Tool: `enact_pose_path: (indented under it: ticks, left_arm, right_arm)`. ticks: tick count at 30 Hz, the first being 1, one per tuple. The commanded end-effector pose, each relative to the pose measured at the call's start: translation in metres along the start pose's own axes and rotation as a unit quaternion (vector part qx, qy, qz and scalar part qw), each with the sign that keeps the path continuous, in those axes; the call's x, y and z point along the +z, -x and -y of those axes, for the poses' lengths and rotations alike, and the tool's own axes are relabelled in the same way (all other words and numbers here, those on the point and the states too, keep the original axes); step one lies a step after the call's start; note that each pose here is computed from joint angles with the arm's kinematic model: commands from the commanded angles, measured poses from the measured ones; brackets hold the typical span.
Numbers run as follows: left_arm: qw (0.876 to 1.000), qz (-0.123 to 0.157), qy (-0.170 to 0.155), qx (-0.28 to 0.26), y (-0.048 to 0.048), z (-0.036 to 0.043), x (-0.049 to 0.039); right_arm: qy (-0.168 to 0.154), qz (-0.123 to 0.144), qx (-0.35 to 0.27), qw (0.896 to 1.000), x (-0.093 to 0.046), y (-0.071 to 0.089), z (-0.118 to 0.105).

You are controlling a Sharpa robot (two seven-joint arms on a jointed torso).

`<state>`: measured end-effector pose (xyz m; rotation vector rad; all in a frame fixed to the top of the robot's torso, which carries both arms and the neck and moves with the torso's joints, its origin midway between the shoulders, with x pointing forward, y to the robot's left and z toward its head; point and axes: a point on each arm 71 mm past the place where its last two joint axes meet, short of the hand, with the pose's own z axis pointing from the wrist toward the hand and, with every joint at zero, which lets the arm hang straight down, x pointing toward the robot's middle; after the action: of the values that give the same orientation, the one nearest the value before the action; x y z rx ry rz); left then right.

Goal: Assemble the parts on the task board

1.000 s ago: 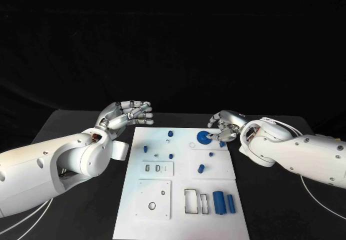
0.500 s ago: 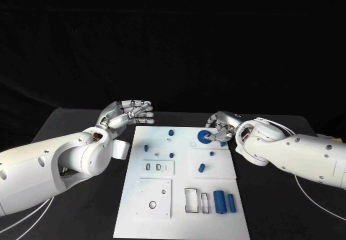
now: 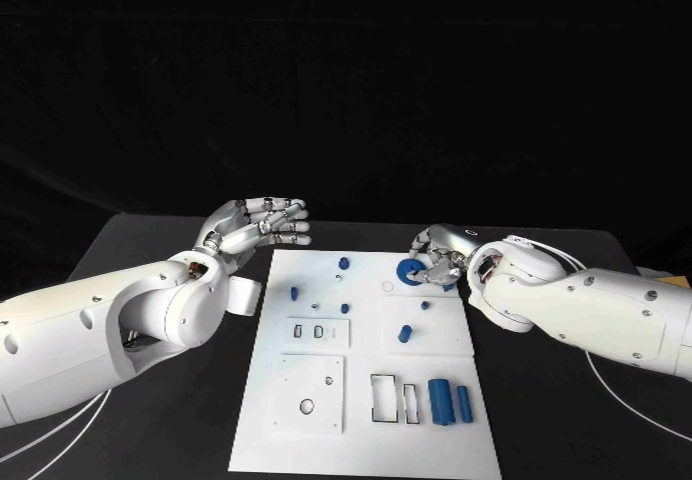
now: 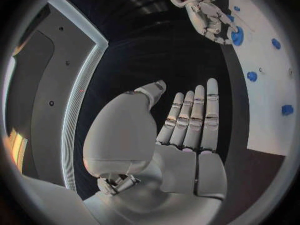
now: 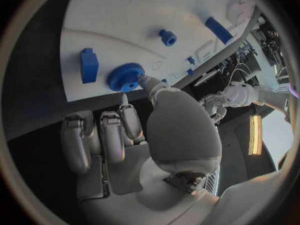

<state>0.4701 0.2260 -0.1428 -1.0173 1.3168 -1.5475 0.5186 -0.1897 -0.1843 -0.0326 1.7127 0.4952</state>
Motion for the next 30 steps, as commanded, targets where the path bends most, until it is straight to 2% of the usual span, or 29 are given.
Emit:
enact_pose_path:
  ticks: [1, 15, 20, 24, 30]
  left_arm:
    - [1.0, -0.008, -0.003, -0.005, -0.0023, 0.0009, 0.0005]
    - [1.0, -0.007, -0.002, -0.005, -0.0016, 0.0009, 0.0003]
    - [1.0, -0.007, -0.002, -0.005, -0.0013, 0.0008, 0.0003]
    - [1.0, -0.007, -0.001, -0.005, -0.0009, 0.0008, 0.0004]
    - [1.0, -0.006, -0.001, -0.004, 0.0, 0.0005, 0.0006]
  right_arm:
    - [0.0, -0.012, -0.014, 1.0, 0.0001, -0.0031, -0.0003]
    - [-0.002, -0.028, -0.026, 0.999, -0.0004, -0.0082, 0.0024]
    - [0.0, -0.025, -0.029, 0.999, -0.001, -0.0087, 0.0024]
    - [0.006, -0.012, -0.033, 0.999, -0.0014, -0.0073, 0.0013]
    - [0.024, 0.03, -0.045, 0.998, -0.0022, -0.0023, -0.0035]
